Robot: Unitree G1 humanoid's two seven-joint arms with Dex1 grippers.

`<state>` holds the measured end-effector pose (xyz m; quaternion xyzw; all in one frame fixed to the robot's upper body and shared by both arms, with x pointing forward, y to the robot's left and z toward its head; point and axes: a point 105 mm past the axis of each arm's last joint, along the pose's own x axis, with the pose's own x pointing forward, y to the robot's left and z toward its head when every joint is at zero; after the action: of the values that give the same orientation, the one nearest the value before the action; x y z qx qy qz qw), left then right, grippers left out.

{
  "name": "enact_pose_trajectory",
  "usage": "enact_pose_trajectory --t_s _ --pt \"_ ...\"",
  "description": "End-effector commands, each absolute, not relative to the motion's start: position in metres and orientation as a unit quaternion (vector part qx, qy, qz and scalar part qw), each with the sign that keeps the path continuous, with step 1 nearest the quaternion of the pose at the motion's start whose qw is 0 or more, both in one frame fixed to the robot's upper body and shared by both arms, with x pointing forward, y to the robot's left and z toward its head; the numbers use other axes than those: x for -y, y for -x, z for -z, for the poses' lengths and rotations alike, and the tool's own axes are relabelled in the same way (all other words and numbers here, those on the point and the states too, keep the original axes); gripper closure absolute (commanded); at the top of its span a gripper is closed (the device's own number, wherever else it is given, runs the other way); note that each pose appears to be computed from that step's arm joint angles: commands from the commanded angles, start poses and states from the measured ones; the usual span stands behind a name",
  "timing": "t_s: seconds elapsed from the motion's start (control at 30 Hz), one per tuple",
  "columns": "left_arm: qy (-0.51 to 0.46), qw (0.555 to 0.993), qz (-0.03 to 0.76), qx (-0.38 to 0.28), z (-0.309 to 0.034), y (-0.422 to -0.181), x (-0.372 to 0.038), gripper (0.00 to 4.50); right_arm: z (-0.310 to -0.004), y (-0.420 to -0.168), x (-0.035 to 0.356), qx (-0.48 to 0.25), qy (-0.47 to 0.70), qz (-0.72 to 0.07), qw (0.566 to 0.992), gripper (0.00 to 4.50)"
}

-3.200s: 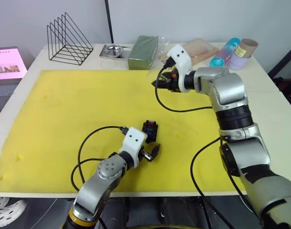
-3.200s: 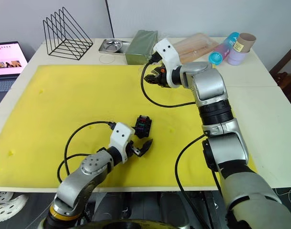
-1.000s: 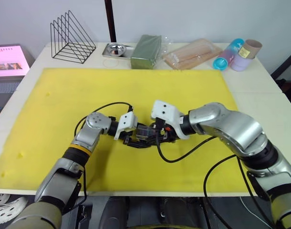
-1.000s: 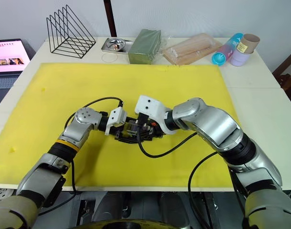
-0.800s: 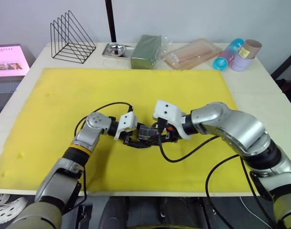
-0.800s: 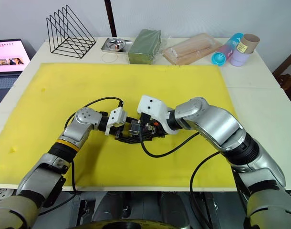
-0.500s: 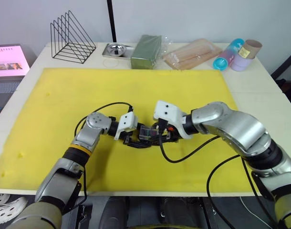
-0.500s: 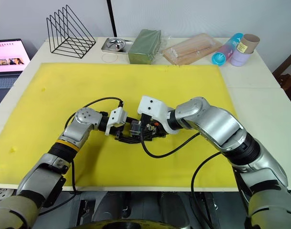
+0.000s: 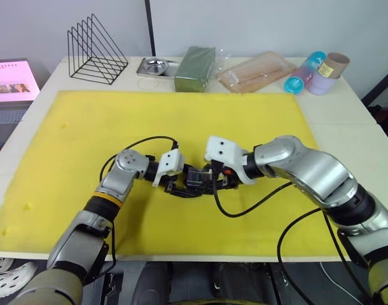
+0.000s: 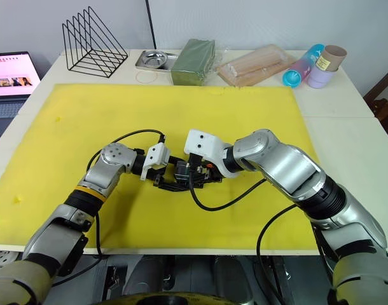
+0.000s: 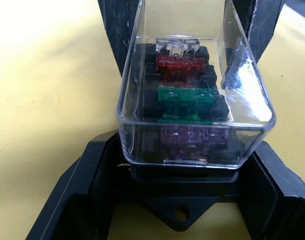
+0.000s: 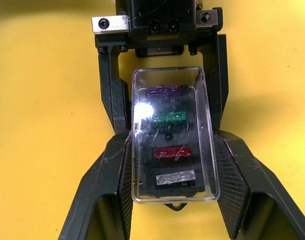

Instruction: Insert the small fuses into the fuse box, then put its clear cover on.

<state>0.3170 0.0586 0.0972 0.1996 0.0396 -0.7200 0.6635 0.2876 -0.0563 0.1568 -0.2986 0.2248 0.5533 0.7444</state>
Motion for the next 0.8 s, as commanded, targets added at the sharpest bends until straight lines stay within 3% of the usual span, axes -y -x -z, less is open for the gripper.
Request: enact_pose_trajectory --t_s 0.03,0.13,0.17,0.27,0.53,0.8 --pt "-0.197 0.665 0.720 -0.037 -0.097 -0.316 -0.058 1.66 -0.157 -0.291 0.059 -0.231 0.302 -0.546 0.746 2.70" --pt "-0.196 0.665 0.720 -0.037 -0.097 -0.316 -0.058 1.66 -0.159 -0.294 0.059 -0.228 0.302 -0.544 0.749 2.70" --pt "-0.195 0.665 0.720 -0.037 -0.097 -0.316 -0.057 1.66 -0.159 -0.294 0.060 -0.227 0.302 -0.543 0.750 1.95" --pt "-0.195 0.666 0.719 -0.038 -0.097 -0.316 -0.058 1.66 -0.164 -0.295 0.060 -0.224 0.297 -0.543 0.753 1.07" --pt "-0.193 0.667 0.719 -0.038 -0.098 -0.316 -0.058 1.66 -0.174 -0.299 0.060 -0.211 0.294 -0.539 0.760 1.07" --pt "-0.194 0.667 0.718 -0.038 -0.098 -0.316 -0.058 1.66 -0.185 -0.284 0.057 -0.200 0.289 -0.572 0.741 1.07"
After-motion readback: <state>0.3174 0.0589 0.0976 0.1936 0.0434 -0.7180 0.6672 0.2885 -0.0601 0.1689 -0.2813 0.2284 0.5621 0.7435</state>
